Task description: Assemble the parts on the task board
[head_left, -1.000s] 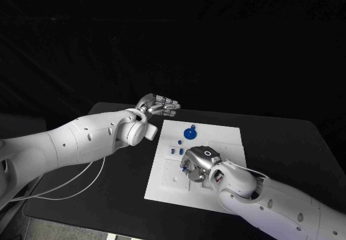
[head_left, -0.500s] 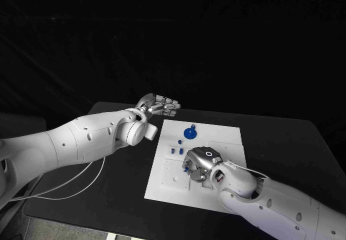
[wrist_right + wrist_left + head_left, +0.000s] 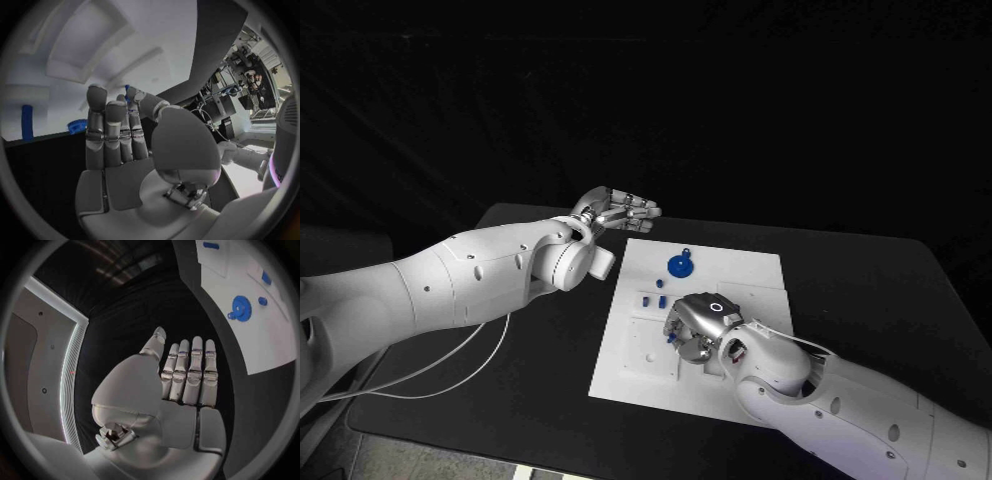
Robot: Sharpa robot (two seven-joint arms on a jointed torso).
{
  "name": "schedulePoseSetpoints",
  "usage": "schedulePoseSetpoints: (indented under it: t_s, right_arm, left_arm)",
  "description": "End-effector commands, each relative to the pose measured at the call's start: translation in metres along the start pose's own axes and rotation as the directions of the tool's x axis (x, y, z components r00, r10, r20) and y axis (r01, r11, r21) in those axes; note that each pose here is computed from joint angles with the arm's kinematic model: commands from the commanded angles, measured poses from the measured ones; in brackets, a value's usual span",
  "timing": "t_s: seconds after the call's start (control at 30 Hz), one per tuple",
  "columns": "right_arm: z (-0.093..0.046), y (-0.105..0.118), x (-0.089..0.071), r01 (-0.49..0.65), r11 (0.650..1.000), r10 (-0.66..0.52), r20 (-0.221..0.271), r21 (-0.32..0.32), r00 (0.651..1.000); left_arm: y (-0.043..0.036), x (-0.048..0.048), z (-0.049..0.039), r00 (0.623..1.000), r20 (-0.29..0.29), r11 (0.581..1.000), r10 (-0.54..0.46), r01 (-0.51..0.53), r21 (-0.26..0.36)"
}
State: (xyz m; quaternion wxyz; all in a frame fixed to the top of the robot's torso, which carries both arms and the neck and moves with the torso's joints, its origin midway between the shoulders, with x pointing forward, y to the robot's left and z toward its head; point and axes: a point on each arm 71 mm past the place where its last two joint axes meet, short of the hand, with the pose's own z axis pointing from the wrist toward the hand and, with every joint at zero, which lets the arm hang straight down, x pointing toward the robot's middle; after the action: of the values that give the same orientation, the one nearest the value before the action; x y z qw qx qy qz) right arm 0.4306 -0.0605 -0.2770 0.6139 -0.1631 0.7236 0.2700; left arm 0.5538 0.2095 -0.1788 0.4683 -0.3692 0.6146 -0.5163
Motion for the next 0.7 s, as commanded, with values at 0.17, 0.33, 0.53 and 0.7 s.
schedulePoseSetpoints:
  t_s: [0.17, 0.33, 0.53, 0.7]
  right_arm:
    - [0.0002, 0.0028, 0.0045, 0.018, 1.0, -0.018, -0.021, -0.003, 1.0]
    - [0.0001, 0.0041, 0.007, 0.023, 1.0, -0.023, -0.034, -0.004, 0.999]
    - [-0.0001, 0.0049, 0.01, 0.035, 0.999, -0.035, -0.05, 0.0, 0.998]
    - [0.0003, 0.006, 0.0115, 0.037, 0.999, -0.037, -0.051, 0.001, 0.998]
  left_arm:
    - [-0.0021, 0.0036, 0.0006, 1.0, -0.02, 1.0, -0.013, 0.013, 0.009]
    - [-0.0021, 0.0042, 0.0007, 1.0, -0.022, 1.0, -0.013, 0.014, 0.008]
    - [-0.0021, 0.0048, 0.0007, 1.0, -0.026, 1.0, -0.014, 0.015, 0.006]
    - [-0.002, 0.0053, 0.0008, 0.999, -0.028, 1.0, -0.015, 0.015, 0.005]
